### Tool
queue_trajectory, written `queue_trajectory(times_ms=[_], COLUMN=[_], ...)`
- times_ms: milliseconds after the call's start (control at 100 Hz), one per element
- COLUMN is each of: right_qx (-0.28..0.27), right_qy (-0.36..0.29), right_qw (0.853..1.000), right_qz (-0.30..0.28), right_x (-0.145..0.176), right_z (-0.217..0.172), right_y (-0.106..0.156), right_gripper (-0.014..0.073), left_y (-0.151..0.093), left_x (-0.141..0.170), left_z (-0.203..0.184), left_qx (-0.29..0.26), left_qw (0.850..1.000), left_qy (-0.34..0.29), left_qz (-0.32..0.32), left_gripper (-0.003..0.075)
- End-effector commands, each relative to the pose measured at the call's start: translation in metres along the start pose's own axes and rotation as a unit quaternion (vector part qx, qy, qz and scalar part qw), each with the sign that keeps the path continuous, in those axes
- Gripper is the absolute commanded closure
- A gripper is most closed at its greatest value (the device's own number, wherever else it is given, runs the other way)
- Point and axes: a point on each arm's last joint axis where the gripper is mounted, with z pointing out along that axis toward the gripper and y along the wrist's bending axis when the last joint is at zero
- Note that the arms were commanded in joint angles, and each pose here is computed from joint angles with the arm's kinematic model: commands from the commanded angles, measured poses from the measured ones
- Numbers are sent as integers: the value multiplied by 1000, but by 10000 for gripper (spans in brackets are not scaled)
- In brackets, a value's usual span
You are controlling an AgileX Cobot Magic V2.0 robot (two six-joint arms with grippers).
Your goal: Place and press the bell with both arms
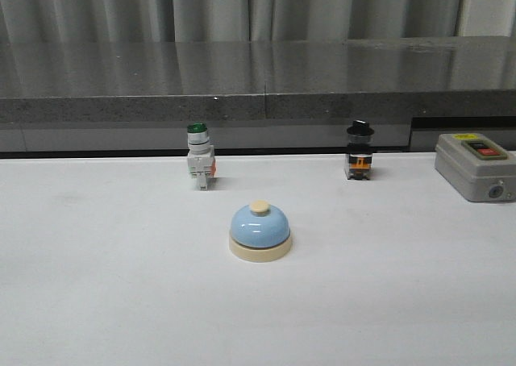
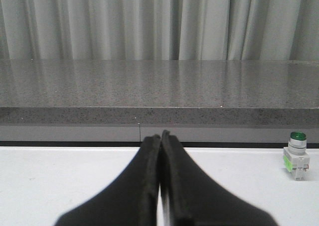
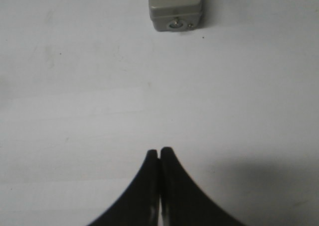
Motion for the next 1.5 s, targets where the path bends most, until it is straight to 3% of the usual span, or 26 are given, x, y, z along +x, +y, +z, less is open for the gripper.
queue_trajectory(times_ms=[0, 320, 730, 1230, 1490], right_qx=[-5, -21, -25, -24, -23], right_qy=[-76, -212, -239, -407, -437], right_qw=[997, 977, 971, 913, 898], right_qz=[1, 0, -1, -31, -36], right_x=[-3, 39, 67, 105, 121], right_z=[-15, -37, -52, -67, -63], right_y=[-1, -6, -9, -15, -18], right_gripper=[655, 655, 655, 655, 655], left_y=[0, 0, 0, 0, 0], left_x=[-6, -6, -6, -6, -6], left_z=[-3, -3, -3, -3, -3], left_qx=[2, 2, 2, 2, 2], left_qw=[999, 999, 999, 999, 999], left_qy=[-50, -50, -50, -50, -50], left_qz=[-7, -7, -7, -7, -7], left_gripper=[741, 741, 741, 741, 741])
